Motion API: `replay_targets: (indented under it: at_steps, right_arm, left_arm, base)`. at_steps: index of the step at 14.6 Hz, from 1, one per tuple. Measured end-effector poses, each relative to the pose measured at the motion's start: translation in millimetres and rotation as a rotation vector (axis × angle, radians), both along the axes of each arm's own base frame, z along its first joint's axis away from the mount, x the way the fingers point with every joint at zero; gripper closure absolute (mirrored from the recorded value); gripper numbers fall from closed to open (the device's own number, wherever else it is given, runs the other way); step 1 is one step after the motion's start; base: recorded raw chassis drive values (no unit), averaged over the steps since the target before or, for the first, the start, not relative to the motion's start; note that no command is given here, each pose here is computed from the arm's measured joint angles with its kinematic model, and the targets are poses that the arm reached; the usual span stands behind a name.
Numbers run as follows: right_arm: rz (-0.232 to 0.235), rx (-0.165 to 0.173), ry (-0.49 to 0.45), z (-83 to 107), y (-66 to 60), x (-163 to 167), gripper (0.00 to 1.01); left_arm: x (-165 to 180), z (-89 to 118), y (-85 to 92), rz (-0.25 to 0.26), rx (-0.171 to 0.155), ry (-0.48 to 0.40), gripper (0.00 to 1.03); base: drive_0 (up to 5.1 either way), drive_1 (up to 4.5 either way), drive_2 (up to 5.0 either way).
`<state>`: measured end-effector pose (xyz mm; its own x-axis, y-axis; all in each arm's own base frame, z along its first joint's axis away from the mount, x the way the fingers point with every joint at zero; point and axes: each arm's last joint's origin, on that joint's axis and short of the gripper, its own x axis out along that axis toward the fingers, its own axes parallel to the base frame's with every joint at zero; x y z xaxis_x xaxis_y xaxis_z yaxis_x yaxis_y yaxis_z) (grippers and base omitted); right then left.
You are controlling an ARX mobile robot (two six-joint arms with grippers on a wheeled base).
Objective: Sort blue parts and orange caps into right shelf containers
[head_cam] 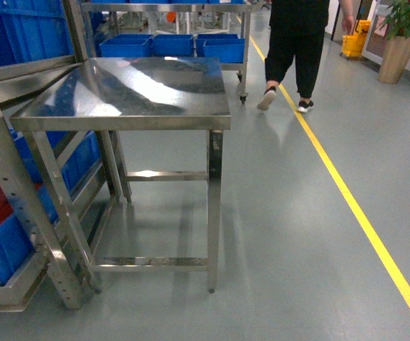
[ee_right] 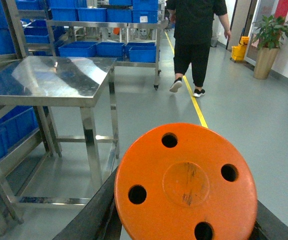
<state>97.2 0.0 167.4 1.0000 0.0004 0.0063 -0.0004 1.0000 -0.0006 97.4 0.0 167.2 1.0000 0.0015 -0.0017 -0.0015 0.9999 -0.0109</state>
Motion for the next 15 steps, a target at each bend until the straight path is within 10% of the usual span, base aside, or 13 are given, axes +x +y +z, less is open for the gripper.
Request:
replay_targets:
  at_steps: [15]
  right_arm:
    - [-0.001, 0.000, 0.005, -0.5, 0.0, 0.0, 0.57]
  left_arm:
    - [0.0, 0.0, 0.0, -0.002, 0.000, 0.000, 0.59]
  base:
    - [-4.2, 2.41, 2.0]
